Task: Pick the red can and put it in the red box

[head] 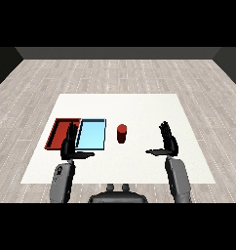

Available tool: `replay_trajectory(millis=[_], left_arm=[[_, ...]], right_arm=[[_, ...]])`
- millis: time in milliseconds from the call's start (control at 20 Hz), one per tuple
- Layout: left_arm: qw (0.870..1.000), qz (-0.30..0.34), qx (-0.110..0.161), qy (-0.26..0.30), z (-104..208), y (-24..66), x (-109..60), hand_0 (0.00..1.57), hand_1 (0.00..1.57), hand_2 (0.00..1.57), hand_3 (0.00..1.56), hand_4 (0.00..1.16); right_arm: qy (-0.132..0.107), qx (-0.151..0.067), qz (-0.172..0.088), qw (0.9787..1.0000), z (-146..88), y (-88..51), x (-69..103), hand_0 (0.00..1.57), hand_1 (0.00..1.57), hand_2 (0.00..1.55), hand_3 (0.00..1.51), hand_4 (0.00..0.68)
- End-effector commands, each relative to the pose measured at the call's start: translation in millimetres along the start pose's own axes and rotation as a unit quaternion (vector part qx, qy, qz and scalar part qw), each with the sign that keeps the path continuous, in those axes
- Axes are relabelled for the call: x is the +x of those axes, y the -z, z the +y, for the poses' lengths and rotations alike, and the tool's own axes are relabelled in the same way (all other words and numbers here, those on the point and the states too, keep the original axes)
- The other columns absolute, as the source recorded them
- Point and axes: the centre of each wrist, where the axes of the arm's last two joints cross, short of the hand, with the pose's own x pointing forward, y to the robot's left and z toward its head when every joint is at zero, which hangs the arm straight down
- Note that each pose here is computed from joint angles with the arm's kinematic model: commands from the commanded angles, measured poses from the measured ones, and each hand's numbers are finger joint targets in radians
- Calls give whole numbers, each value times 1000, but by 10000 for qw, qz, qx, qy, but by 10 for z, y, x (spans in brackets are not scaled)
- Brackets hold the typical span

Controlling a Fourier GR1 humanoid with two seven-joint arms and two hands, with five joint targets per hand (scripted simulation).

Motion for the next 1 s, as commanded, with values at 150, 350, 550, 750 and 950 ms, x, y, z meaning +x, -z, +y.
replay_trajectory(millis=[150,350,550,750,950], left_arm=[[9998,-67,68,148,-38,-169,-46,0,0,0,0,0],[9999,-30,25,146,70,-130,-110,0,0,0,0,0],[9997,-92,37,210,68,-66,-203,0,0,0,0,0],[9998,-57,105,152,105,-82,-178,0,0,0,0,0],[9998,-54,100,148,-11,-33,-40,0,0,0,0,0]], right_arm=[[36,84,7,10000,255,164,-154,0,0,0,0,0],[-84,206,-66,9997,92,-46,19,0,0,0,0,0],[123,86,-75,9999,292,68,-78,0,0,0,0,0],[278,232,51,9993,427,447,23,0,0,0,0,0],[470,145,319,9983,339,380,-41,0,0,0,0,0]])
